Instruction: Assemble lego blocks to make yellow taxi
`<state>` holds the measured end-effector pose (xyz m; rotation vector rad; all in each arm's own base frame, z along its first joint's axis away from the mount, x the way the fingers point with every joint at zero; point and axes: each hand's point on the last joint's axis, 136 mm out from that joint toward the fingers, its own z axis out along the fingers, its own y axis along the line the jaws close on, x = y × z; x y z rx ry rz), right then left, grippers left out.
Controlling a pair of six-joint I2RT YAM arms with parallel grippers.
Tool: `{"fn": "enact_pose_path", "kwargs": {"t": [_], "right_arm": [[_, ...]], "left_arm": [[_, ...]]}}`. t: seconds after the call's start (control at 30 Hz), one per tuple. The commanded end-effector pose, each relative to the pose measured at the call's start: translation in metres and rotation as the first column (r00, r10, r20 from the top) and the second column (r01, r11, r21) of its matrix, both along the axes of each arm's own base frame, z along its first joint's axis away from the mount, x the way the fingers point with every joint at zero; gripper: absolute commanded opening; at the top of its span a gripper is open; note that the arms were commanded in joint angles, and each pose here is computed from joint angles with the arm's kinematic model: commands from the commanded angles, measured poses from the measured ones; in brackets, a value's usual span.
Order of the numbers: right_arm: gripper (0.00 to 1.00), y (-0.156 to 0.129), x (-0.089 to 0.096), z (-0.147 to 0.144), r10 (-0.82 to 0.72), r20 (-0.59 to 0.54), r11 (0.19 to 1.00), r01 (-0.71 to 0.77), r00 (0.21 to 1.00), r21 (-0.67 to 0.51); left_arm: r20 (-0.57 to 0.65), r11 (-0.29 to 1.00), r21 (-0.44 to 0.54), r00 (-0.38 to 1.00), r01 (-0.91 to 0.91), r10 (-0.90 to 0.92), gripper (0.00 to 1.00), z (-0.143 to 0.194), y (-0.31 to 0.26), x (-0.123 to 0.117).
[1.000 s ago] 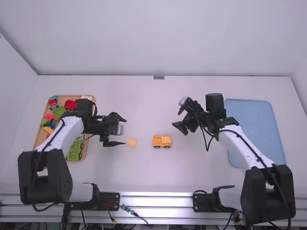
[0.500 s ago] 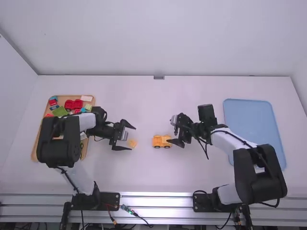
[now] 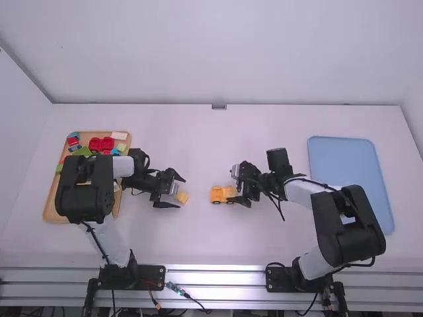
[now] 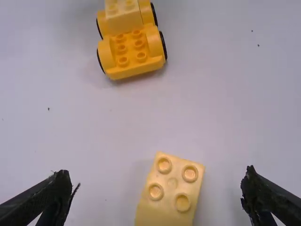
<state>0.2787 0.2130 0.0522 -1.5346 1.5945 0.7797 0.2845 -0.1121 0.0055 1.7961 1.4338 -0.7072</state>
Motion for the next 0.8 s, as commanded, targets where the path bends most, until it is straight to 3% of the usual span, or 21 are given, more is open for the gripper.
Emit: {"fn": "enact_pose_path", "kwargs": {"t": [0.0, 0.37, 0.47, 0.77], "right_arm": [[0.99, -0.0007, -0.0045, -0.0021, 0.004, -0.022, 1.000, -0.003, 1.000, 0.011], [0.99, 0.0019, -0.0064, -0.0011, 0.015, -0.021, 1.000, -0.014, 1.000, 0.017], [0.99, 0.0023, -0.0066, -0.0010, 0.016, -0.020, 1.000, -0.016, 1.000, 0.017], [0.99, 0.0013, -0.0058, -0.0011, 0.012, -0.020, 1.000, -0.012, 1.000, 0.017]], "left_arm": [[-0.062, 1.000, 0.010, 0.998, -0.005, 0.005, 0.91, -0.0114, -0.0006, -0.0075], [-0.051, 0.999, 0.003, 0.998, 0.038, -0.038, 0.88, -0.0170, -0.0013, -0.0117], [-0.043, 0.999, -0.001, 0.998, 0.052, -0.052, 0.77, -0.0144, -0.0011, -0.0118], [-0.060, 0.999, 0.000, 0.997, 0.052, -0.051, 0.64, -0.0158, -0.0026, -0.0143]]}}
